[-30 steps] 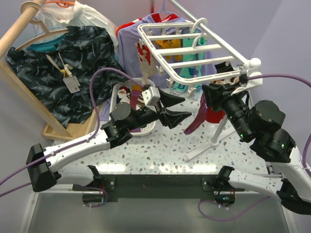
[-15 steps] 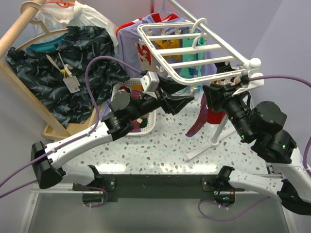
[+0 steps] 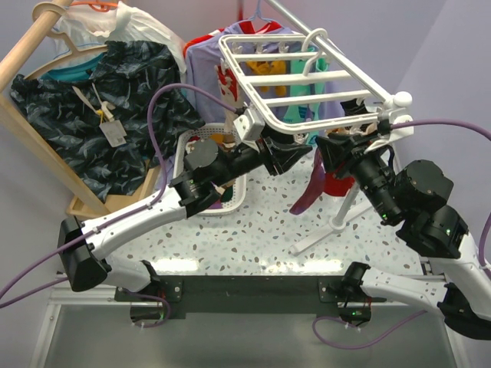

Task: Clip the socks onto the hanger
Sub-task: Open the clamp at the hanger.

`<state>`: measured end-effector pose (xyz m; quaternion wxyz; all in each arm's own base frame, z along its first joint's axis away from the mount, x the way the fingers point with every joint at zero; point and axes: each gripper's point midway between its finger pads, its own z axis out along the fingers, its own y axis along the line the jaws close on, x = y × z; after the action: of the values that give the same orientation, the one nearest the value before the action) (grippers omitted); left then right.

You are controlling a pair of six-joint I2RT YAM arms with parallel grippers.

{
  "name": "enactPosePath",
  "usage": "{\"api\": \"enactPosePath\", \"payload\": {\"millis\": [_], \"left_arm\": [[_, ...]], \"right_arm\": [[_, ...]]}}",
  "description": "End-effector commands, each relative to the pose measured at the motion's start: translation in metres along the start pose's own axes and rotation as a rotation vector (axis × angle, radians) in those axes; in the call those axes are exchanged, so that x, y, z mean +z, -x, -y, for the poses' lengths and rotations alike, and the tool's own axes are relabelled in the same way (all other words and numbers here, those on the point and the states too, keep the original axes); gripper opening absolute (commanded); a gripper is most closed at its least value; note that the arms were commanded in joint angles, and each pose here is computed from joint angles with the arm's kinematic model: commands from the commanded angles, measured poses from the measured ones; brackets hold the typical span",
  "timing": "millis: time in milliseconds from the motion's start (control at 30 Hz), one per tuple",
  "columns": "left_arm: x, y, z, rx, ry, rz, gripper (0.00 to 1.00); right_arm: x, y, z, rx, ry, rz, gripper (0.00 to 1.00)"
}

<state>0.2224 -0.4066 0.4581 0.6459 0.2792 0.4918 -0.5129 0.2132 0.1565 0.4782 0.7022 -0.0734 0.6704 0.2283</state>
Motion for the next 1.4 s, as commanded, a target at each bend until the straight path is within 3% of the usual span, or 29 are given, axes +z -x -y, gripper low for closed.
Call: {"api": "enactPosePath", "payload": {"millis": [0,167,300,500,667,1033,1267,1367], "left_arm": [[0.004,0.030,0.004,0.026,-0.010,0.074,0.42],[0.004,0.031,0.005,0.026,-0.012,0.075,0.30],[0.004,0.027,0.003,0.026,0.007,0.068,0.15],[0.000,0.027,-0.001,0.036,0.088,0.062,0.04],[-0.005,0.024,-0.011,0.049,0.190,0.053,0.01],[-0.005,0.018,0.001,0.119,0.199,0.040,0.00],[-0.007,0.014,0.003,0.150,0.195,0.038,0.00],[-0.008,0.012,0.005,0.165,0.183,0.036,0.00]], "right_arm": [[-0.001,0.010,-0.009,0.005,0.051,0.029,0.41],[-0.004,0.013,-0.013,0.015,0.077,0.030,0.42],[-0.006,0.017,-0.024,0.024,0.140,0.028,0.44],[0.000,0.013,-0.041,0.035,0.202,0.005,0.47],[0.007,0.015,-0.039,0.080,0.167,0.033,0.48],[0.021,0.003,-0.025,0.083,0.054,0.025,0.45],[0.021,0.003,-0.020,0.079,0.033,0.030,0.33],[0.019,0.003,-0.018,0.076,0.027,0.033,0.23]]}}
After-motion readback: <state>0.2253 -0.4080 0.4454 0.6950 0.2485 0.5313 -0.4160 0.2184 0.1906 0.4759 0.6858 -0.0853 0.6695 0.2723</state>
